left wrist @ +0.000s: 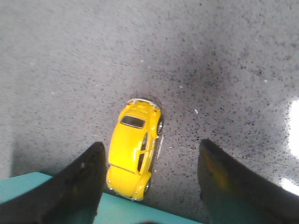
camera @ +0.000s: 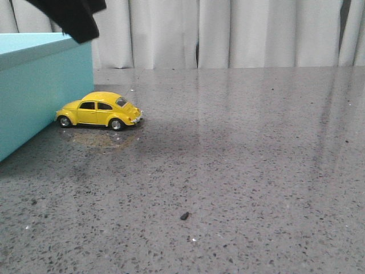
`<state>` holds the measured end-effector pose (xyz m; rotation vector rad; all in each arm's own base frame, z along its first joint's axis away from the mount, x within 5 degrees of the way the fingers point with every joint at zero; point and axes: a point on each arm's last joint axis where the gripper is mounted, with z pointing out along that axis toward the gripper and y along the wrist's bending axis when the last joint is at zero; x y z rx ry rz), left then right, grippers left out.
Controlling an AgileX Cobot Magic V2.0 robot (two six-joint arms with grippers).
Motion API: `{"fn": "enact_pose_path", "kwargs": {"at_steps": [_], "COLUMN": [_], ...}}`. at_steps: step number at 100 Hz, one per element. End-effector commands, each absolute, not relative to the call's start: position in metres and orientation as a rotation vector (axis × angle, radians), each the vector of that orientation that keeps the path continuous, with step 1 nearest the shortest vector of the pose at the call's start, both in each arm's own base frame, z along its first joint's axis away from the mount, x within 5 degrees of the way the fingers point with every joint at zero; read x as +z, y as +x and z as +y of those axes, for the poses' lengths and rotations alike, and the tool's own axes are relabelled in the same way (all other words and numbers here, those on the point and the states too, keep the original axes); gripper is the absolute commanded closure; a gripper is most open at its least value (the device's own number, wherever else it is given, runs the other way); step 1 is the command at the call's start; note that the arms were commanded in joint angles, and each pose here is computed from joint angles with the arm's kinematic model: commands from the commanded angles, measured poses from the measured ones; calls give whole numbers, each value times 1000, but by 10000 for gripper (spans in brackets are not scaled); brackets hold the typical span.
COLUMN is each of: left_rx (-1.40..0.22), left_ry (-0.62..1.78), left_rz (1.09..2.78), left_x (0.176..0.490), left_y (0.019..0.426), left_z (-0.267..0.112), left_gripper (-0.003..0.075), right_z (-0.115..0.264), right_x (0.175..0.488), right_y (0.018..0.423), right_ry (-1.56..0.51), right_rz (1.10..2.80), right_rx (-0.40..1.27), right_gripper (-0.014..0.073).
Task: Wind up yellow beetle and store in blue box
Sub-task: 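Lower the open left gripper around the beetle and close it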
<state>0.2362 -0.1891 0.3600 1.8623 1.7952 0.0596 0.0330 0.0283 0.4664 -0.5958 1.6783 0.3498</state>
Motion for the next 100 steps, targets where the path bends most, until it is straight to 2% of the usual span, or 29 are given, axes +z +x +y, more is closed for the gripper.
{"fn": "enact_pose_path", "kwargs": {"at_steps": [1, 27, 51, 73, 100], "left_rx": [48, 50, 83, 26, 27], "left_ry": [1820, 1837, 1845, 1952, 1987], "left_rz": [1743, 1795, 1858, 1768, 1799], "left_x": [376, 373, 356, 346, 320], "left_y": [234, 246, 271, 279, 296], "left_z": [-191, -193, -181, -184, -193], "left_gripper": [333, 333, 326, 294, 294], "right_z": [26, 23, 23, 23, 23], "right_x": [473, 463, 460, 460, 460], "right_y": [27, 20, 21, 21, 21], "right_ry": [-560, -554, -554, -554, -554], "right_rz": [1571, 1559, 1564, 1564, 1563], "right_rx": [373, 379, 387, 387, 387], "right_gripper": [639, 639, 639, 639, 639]}}
